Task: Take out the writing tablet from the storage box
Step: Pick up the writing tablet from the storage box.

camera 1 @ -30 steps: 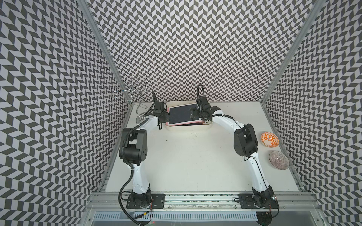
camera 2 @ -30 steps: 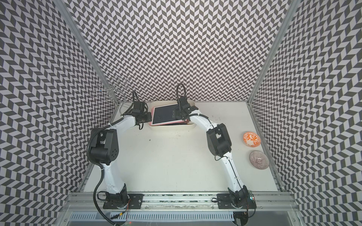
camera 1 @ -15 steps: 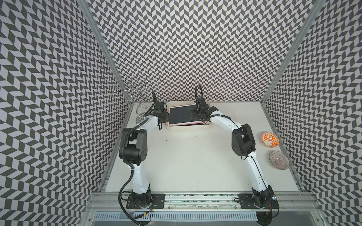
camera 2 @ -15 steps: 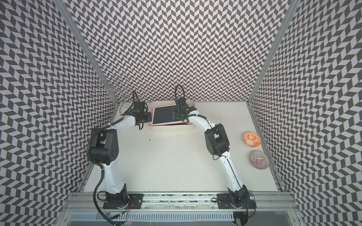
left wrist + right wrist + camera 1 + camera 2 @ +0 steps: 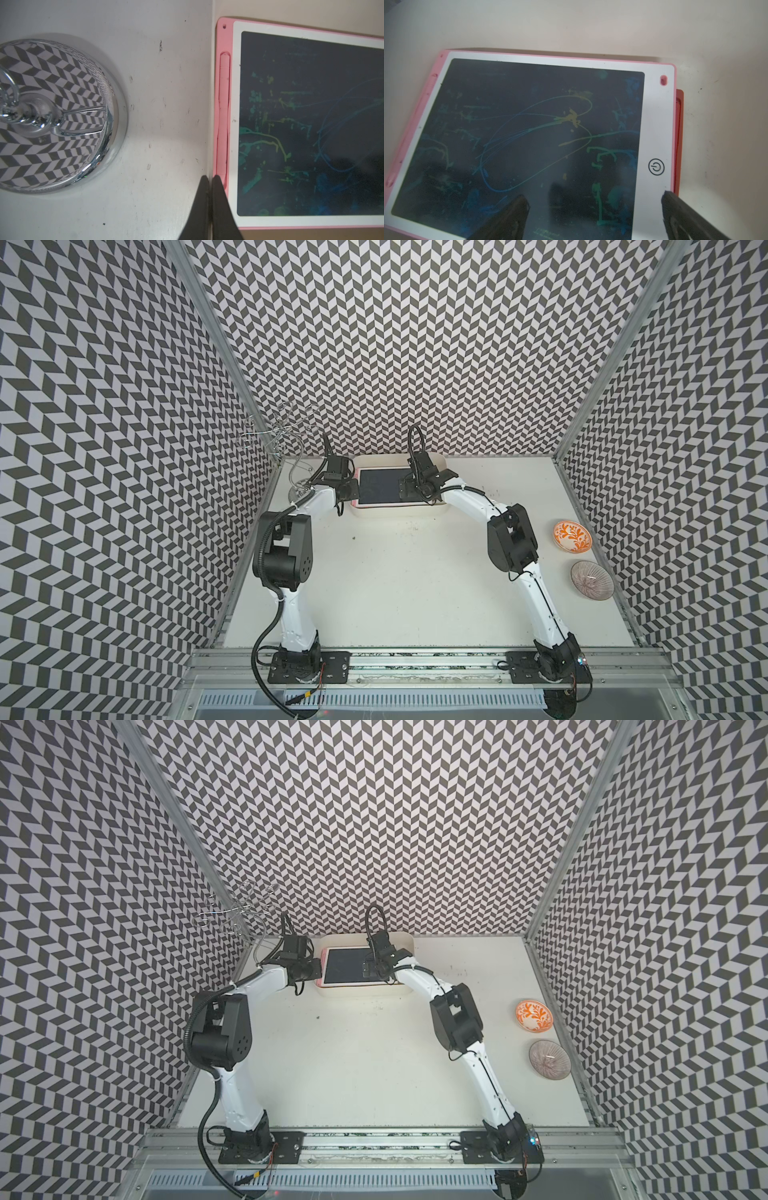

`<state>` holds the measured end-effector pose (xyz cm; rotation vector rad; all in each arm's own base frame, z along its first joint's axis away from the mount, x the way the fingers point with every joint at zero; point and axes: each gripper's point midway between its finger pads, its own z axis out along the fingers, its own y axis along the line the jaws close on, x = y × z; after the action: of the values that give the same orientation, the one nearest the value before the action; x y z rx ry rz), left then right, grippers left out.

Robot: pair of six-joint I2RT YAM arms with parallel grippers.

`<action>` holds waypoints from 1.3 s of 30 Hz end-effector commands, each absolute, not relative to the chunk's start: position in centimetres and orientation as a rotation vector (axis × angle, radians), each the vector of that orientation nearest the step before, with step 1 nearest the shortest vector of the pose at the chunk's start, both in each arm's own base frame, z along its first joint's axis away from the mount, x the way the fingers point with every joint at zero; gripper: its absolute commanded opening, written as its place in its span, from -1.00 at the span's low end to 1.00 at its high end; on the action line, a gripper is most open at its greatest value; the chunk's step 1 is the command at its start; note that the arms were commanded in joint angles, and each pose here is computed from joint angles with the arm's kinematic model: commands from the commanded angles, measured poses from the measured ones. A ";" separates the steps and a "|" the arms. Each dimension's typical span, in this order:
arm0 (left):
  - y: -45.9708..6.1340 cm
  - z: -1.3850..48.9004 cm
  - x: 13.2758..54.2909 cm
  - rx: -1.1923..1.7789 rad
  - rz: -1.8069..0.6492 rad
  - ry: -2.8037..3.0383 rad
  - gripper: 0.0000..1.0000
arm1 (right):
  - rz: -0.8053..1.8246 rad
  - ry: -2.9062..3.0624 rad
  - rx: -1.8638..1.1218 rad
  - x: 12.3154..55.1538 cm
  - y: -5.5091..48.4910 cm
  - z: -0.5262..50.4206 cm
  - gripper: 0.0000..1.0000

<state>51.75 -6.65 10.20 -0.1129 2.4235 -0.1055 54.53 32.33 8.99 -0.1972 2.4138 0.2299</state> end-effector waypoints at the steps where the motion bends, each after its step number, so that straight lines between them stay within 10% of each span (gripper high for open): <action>1: -7.8 12.2 52.6 -0.100 -0.149 2.380 -1.00 | 0.207 2.336 -0.172 55.7 32.3 11.2 0.99; 39: -7.7 12.5 52.6 -0.103 -0.147 2.376 -1.00 | 0.307 2.431 -0.097 55.7 31.3 7.7 0.99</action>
<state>51.73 -6.70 10.27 -0.1123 2.4267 -0.1070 55.30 30.83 7.57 -0.1075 2.4524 0.2620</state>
